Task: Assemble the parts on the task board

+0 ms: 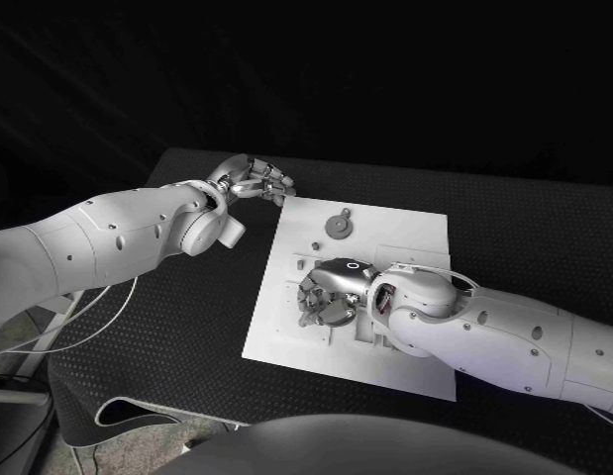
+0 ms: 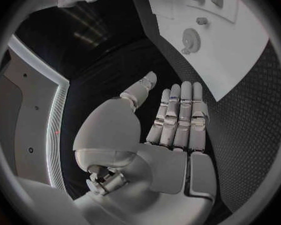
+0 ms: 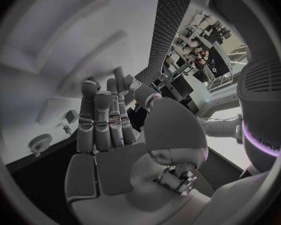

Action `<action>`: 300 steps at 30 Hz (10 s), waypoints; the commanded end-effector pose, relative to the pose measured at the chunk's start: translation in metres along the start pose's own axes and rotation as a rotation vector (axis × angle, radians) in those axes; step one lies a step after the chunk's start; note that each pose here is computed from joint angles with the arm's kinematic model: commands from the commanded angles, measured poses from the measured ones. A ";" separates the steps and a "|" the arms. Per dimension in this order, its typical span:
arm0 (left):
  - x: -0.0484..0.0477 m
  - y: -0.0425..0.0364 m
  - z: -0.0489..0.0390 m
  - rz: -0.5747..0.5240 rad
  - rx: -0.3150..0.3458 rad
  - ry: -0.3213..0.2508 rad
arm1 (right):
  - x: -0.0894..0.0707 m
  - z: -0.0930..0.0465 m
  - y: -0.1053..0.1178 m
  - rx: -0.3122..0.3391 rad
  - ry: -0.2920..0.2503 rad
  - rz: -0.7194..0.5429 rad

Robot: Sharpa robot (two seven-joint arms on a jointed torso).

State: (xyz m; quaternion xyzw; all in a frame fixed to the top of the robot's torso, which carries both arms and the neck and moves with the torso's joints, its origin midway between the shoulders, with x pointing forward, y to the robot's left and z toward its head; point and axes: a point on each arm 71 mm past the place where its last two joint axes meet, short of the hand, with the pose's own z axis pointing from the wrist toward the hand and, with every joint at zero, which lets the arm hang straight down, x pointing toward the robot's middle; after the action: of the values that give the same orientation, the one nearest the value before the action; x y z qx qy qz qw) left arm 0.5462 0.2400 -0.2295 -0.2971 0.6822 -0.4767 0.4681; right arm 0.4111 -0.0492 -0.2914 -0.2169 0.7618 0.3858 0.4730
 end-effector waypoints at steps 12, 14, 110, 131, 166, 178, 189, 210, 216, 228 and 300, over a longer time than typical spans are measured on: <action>0.0008 -0.0010 -0.0002 -0.011 0.006 0.011 | 0.003 0.001 0.004 -0.017 0.004 -0.082; 0.0005 -0.0008 -0.0004 -0.010 0.005 0.011 | 0.003 0.001 0.004 -0.020 0.003 -0.086; -0.0121 0.0285 -0.0157 -0.041 -0.039 -0.018 | -0.017 -0.128 -0.093 0.677 0.306 0.358; -0.0101 0.0277 -0.0157 -0.048 -0.036 -0.006 | -0.001 -0.116 -0.091 0.667 0.335 0.282; -0.0111 0.0298 -0.0158 -0.053 -0.052 0.010 | -0.041 -0.117 -0.074 0.586 0.192 0.540; -0.0099 0.0295 -0.0149 -0.053 -0.053 0.013 | -0.053 -0.105 -0.070 0.593 0.164 0.559; -0.0062 0.0279 -0.0133 -0.055 -0.050 0.019 | -0.040 -0.082 -0.065 0.585 0.242 0.551; -0.0063 0.0280 -0.0140 -0.056 -0.051 0.021 | -0.022 -0.078 -0.069 0.609 0.294 0.483; -0.0067 0.0282 -0.0142 -0.056 -0.052 0.021 | -0.019 -0.078 -0.070 0.616 0.291 0.487; -0.0069 0.0283 -0.0146 -0.057 -0.054 0.023 | -0.016 -0.076 -0.071 0.625 0.301 0.489; -0.0078 0.0296 -0.0149 -0.058 -0.065 0.027 | -0.008 -0.073 -0.067 0.624 0.300 0.517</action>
State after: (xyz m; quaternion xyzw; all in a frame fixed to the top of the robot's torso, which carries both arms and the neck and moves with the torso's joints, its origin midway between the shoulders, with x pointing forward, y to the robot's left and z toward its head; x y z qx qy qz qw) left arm 0.5369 0.2654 -0.2532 -0.3267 0.6950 -0.4643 0.4412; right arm 0.4222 -0.1499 -0.2906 0.0834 0.9319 0.2030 0.2888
